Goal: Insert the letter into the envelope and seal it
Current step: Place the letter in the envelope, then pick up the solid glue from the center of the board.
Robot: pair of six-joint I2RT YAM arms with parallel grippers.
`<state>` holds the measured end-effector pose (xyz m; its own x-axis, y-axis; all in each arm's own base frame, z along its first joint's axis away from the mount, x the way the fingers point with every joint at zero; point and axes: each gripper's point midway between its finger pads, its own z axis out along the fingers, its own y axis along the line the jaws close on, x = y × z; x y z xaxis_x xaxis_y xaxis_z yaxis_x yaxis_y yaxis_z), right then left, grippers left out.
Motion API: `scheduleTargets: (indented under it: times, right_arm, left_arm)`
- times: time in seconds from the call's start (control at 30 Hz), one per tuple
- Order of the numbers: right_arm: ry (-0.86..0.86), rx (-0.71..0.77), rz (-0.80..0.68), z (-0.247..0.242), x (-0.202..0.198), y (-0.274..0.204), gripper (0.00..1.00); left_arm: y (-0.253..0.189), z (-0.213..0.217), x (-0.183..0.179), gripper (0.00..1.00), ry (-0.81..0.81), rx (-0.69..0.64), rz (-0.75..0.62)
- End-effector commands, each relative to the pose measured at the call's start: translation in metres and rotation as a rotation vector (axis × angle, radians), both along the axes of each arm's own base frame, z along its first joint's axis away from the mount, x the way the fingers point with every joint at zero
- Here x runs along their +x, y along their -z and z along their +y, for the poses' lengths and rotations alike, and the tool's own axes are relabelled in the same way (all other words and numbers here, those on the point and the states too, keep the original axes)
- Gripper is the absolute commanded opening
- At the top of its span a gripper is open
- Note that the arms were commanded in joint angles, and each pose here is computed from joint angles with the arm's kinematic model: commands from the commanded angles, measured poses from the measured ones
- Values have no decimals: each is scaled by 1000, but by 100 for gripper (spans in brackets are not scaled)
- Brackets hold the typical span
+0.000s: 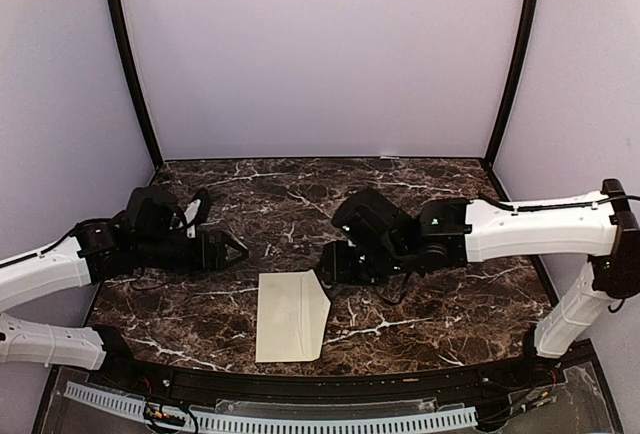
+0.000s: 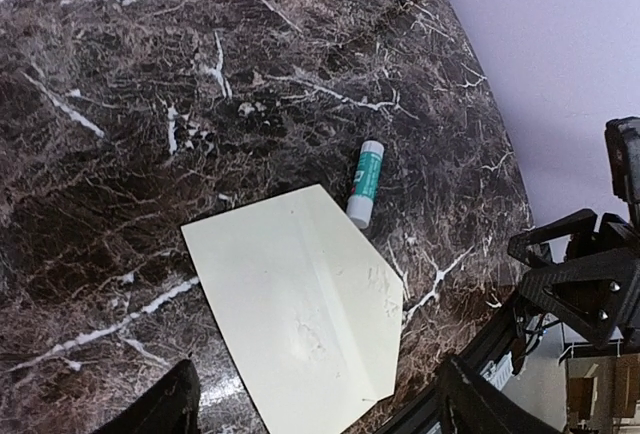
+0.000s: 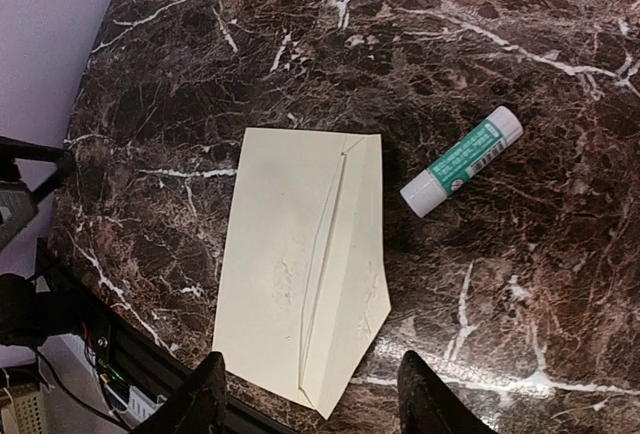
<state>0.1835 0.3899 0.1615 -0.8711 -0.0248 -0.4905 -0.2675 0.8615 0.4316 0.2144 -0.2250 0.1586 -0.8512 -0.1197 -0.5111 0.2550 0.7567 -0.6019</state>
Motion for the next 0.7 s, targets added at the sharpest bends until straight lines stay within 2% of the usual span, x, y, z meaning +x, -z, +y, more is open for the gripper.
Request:
scheduleTargets:
  times: [0.0, 0.1, 0.27, 0.47, 0.67]
  right_arm:
    - [79, -143, -36, -50, 23, 15, 58]
    - [115, -165, -35, -63, 37, 20, 63]
    - [178, -248, -26, -73, 62, 42, 75]
    - [190, -291, 26, -54, 79, 76, 75]
    - [186, -297, 42, -29, 93, 91, 73]
  left_arm:
    - [-31, 22, 7, 81, 38, 82, -78]
    - [-49, 41, 26, 82, 7, 111, -117]
    - [-50, 65, 46, 83, 8, 125, -163]
    - [-43, 90, 63, 83, -87, 183, -241]
    - [-41, 101, 63, 83, -135, 210, -310]
